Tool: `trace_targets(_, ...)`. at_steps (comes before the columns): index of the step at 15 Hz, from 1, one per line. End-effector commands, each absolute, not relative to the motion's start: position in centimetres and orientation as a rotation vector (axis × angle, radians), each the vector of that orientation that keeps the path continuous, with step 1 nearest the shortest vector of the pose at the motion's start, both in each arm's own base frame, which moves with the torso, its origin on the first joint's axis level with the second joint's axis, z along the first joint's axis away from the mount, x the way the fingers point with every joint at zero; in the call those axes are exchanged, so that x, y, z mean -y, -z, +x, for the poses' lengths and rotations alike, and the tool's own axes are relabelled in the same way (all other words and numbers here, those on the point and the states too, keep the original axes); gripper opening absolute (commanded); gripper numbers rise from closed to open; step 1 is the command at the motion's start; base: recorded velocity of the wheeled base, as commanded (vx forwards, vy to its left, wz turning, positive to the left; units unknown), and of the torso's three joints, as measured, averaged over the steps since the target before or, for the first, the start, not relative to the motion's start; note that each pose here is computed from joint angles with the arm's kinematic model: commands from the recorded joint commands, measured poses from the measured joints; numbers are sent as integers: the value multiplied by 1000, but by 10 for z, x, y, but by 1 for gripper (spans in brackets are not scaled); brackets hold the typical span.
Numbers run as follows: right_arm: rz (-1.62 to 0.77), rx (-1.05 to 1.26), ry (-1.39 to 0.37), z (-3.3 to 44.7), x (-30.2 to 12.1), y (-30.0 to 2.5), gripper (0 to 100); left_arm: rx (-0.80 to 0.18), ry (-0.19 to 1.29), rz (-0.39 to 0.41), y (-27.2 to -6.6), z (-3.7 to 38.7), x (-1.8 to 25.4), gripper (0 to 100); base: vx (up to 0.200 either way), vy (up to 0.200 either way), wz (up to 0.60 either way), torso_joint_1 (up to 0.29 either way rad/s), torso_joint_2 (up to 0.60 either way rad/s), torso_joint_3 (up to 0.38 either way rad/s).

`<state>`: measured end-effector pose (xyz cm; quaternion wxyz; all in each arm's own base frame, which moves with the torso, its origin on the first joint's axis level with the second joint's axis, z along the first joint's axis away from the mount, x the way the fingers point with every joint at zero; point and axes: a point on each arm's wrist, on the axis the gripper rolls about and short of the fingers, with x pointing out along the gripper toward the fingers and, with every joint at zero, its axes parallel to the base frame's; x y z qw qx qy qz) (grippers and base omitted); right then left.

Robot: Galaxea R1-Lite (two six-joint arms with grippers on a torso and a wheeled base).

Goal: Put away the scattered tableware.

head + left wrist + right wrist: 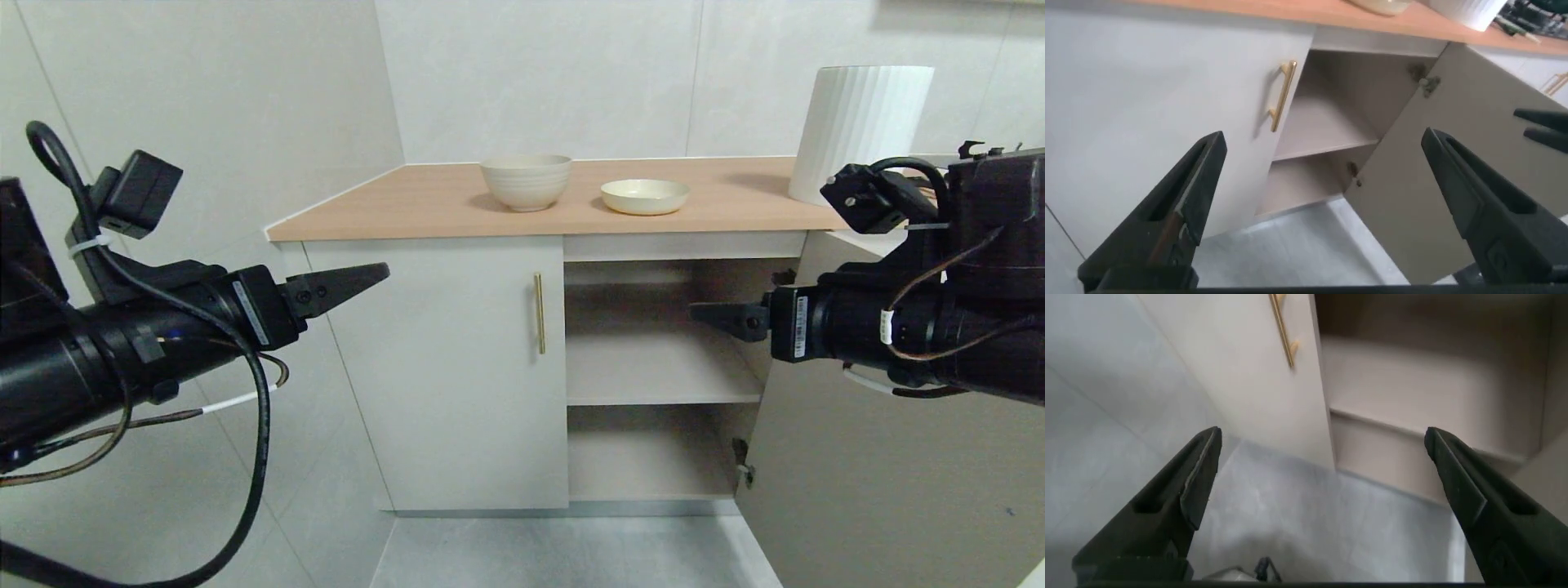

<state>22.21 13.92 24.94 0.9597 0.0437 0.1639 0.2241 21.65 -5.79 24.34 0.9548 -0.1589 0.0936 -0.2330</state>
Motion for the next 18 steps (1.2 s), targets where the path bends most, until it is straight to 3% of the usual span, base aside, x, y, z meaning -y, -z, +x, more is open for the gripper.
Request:
trace_targets(1,102,-293,-458,216,-135,-261,100,-168,472,-323,-249,214,56,100,0,0,0,0,0,0)
trace_targets(6,100,-302,-461,217,-136,-259,100,-170,456,-324,-254,212,52,100,0,0,0,0,0,0)
trace_targets(18,116,-309,-480,213,-139,-259,100,-202,442,-330,-257,212,48,100,200,0,0,1,0,5)
